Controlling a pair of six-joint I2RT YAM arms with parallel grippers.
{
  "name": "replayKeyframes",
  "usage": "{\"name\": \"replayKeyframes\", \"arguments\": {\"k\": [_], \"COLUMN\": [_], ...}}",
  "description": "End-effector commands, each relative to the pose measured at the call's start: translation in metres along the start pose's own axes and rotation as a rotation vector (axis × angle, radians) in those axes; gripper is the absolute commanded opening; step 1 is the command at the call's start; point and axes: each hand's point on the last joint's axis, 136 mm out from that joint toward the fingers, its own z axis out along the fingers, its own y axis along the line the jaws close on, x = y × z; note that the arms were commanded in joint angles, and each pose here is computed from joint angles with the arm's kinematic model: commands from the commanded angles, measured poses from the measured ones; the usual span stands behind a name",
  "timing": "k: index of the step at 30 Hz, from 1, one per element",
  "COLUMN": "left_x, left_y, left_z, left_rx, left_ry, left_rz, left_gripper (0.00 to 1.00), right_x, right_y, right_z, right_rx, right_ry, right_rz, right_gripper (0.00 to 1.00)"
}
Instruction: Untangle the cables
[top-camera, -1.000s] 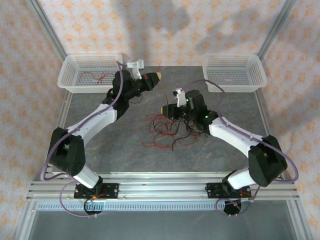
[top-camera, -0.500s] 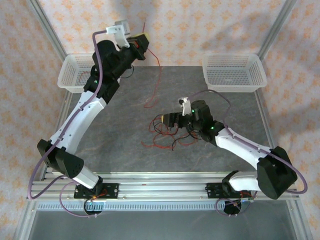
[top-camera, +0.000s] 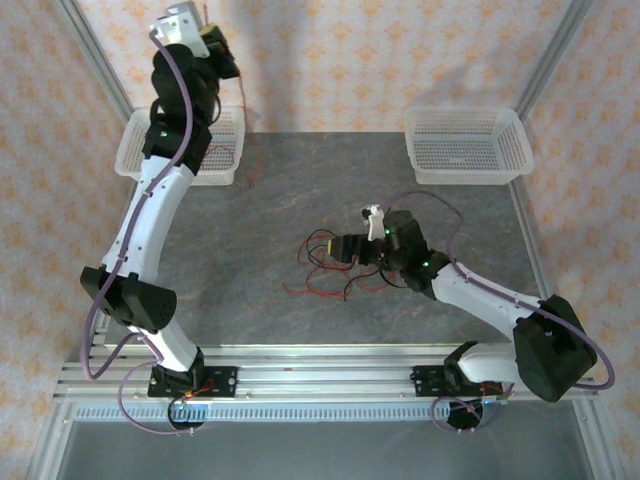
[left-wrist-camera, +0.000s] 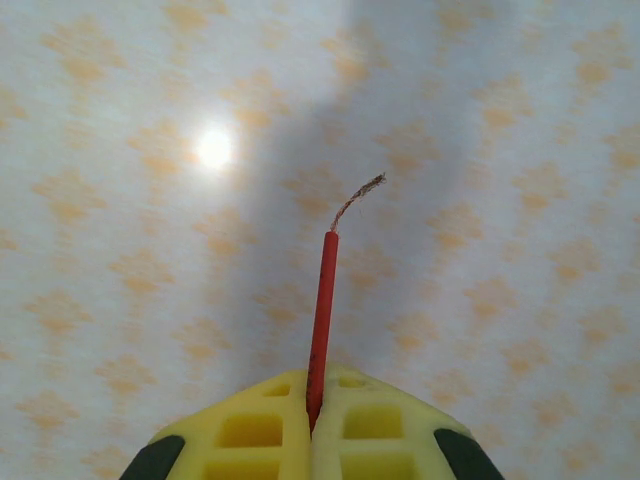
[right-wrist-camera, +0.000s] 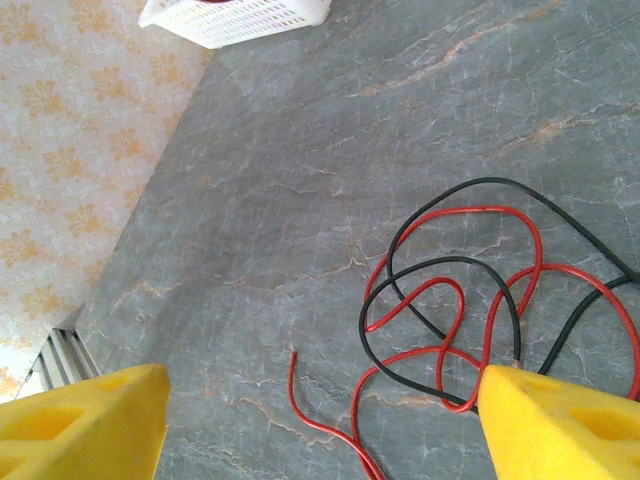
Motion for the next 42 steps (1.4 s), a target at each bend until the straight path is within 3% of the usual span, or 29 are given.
{"name": "replayKeyframes", "arguments": {"k": [1, 8, 11, 17, 24, 29, 42], "left_x": [-0.051, -0.081, -0.082, -0.05, -0.014, -0.02, -0.089], "left_y": [0.015, 0.023, 0.033, 0.083, 0.118, 0.112, 0.071], "left_z": [-0.004, -0.001, 0.004, 0.015, 0.061, 0.075, 0.036], "left_rx": [-0.035, -0.005, -0.051, -0.214, -0.283, -0.246, -0.094], "left_ry": [-0.168, -0.313, -0.361, -0.478, -0.455, -0.434, -0.492], "left_rz": [0.018, 0.035, 0.064, 0.109, 0.137, 0.129, 0.107], "left_gripper": [0.0, 0.0, 0.0, 0.0, 0.0, 0.0, 0.0], "right_x": [-0.004, -0.002, -0.002, 0.003, 0.016, 0.017, 0.01], "right_y": [0.003, -0.002, -0.003, -0.004, -0.013, -0.018, -0.016], "right_z": [-0.004, 0.002, 0.006, 0.017, 0.025, 0.027, 0.046], "right_rx": [0.0, 0.016, 0.017, 0.009, 0.044, 0.068, 0.067], "right_ry": [-0.032, -0.016, -0.01, 0.009, 0.035, 0.036, 0.07], "right_rz": [-0.002, 0.012, 0.023, 0.049, 0.073, 0.087, 0.067], "right_gripper": [0.8, 0.8, 0.79, 0.79, 0.79, 0.78, 0.78]}}
